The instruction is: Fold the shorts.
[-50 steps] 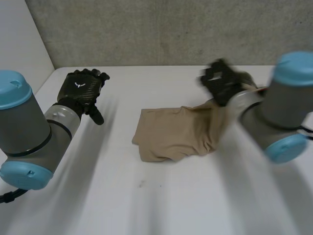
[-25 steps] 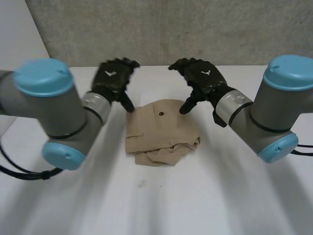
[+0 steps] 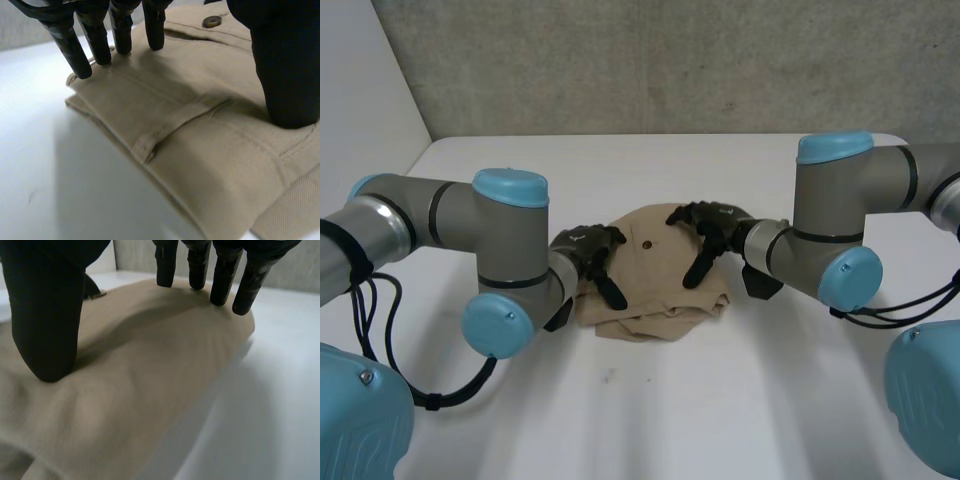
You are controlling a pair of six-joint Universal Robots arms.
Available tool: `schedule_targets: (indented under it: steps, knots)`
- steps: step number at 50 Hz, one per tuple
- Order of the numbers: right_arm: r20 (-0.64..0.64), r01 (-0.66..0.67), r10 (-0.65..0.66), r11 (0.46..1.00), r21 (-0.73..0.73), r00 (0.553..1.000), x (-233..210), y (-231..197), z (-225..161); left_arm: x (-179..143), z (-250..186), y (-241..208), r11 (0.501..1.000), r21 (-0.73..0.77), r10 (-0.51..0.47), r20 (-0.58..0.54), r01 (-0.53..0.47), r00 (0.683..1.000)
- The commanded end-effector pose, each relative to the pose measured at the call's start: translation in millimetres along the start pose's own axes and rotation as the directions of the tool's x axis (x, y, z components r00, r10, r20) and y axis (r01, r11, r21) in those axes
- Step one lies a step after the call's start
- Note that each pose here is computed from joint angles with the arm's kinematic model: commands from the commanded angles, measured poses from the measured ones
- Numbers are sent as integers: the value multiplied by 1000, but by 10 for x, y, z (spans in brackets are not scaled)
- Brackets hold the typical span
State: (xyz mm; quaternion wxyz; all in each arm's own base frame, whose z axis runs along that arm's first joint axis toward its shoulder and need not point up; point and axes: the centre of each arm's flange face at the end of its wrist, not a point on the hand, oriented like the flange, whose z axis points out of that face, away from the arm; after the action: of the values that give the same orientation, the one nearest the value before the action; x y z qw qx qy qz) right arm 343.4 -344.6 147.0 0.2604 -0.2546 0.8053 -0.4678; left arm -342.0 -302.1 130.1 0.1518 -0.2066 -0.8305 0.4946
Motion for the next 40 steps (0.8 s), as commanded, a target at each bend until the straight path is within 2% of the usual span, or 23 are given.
schedule_targets:
  steps: [1, 8, 11, 14, 18, 22, 23, 26, 27, 31, 35, 40]
  knots:
    - [-42, 113, -117, 990, -90, 992, 50, 195, -13, -31, -25, 88, 999, -49, 7, 9, -6, 1000]
    - [-74, 242, -253, 962, -126, 965, 57, 264, -53, -31, -32, 126, 998, -64, 7, 2, -7, 1000]
    - [-71, 294, -302, 950, -106, 951, 18, 243, -67, 5, -63, 176, 996, -83, 9, -12, -10, 1000]
    - [-89, 309, -312, 950, -41, 946, -27, 39, -175, 56, -135, 151, 997, -80, 12, -27, -14, 1000]
    - [-145, 324, -304, 935, 143, 941, -114, -449, -433, 94, -364, -238, 1000, 20, 5, -52, -4, 999]
    - [-250, 303, -223, 884, 357, 942, -176, -999, -850, 34, -665, -672, 990, 138, -7, -42, 12, 999]
    - [-276, 305, -206, 871, 386, 939, -179, -1088, -937, -54, -827, -913, 978, 207, -19, -24, 23, 1000]
    - [-380, 318, -146, 837, 445, 914, -181, -1318, -1270, -273, -1080, -1248, 951, 307, -47, 26, 37, 999]
    - [-399, 322, -134, 832, 452, 907, -186, -1357, -1344, -436, -1234, -1422, 931, 361, -76, 60, 50, 995]
    - [-468, 323, -92, 836, 444, 879, -161, -1412, -1630, -735, -1557, -1665, 890, 442, -173, 104, 111, 979]
    - [-502, 300, -80, 877, 376, 861, -1, -1302, -1753, -823, -1738, -1613, 906, 401, -204, 128, 138, 970]
    - [-511, 291, -79, 890, 351, 856, 24, -1239, -1854, -748, -1806, -1505, 925, 349, -197, 99, 151, 976]
